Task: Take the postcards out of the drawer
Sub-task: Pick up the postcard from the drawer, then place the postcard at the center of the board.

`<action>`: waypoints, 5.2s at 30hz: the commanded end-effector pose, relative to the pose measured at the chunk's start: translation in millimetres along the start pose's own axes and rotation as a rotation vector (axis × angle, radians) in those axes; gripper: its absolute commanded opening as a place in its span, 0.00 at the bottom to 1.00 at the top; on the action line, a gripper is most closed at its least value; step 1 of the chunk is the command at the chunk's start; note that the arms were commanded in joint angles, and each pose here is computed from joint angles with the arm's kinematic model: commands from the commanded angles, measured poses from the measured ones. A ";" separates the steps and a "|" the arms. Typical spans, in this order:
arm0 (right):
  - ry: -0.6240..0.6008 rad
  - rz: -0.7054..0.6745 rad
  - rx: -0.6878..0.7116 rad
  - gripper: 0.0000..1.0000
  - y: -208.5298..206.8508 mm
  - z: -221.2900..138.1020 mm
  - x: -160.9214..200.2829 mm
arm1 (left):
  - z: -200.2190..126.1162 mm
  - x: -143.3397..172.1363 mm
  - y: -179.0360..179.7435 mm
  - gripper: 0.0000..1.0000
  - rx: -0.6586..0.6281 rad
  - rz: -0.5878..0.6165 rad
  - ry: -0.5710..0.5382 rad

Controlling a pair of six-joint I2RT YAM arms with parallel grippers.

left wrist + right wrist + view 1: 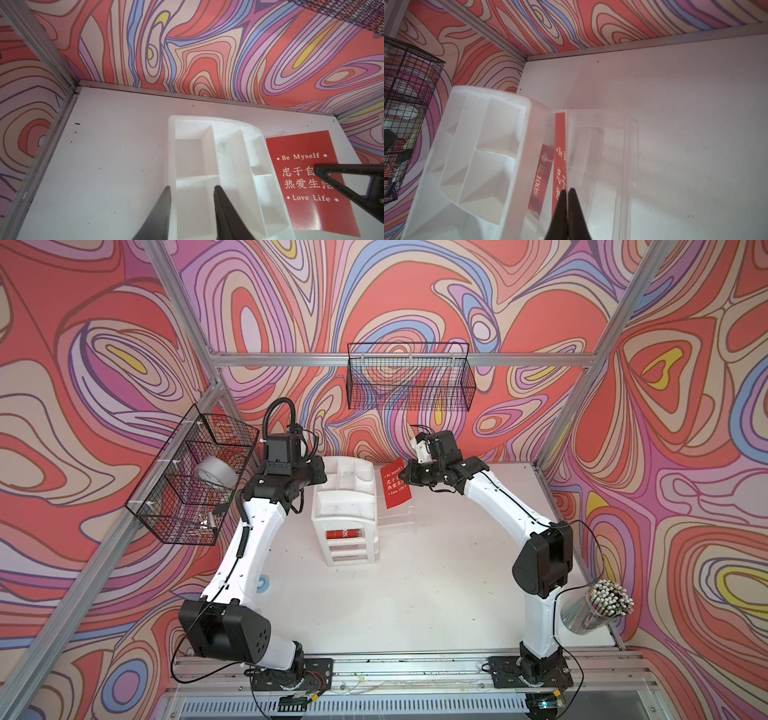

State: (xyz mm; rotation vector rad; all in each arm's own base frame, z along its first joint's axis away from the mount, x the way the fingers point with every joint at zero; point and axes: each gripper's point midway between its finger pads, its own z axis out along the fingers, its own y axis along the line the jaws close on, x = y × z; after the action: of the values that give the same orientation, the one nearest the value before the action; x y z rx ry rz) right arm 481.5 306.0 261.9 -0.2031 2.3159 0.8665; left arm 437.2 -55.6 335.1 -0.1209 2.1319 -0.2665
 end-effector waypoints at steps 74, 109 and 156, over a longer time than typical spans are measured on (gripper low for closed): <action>0.106 -0.873 -0.656 0.00 101.9 -134.6 63.7 | -93.3 91.5 -199.8 0.12 0.985 0.507 0.222; -0.403 -0.334 -0.366 0.40 43.3 -149.3 -40.3 | -70.3 19.3 -181.8 0.00 0.684 0.175 -0.027; -0.413 -0.182 -0.746 0.07 77.1 -158.4 -32.5 | -56.5 -4.5 -211.5 0.22 0.841 0.051 -0.084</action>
State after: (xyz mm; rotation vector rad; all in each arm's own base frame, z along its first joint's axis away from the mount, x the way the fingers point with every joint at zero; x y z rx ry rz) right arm 401.6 264.7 404.3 -0.4880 1.5020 1.5025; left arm 383.4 -251.0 430.0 0.4129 1.7473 -1.0890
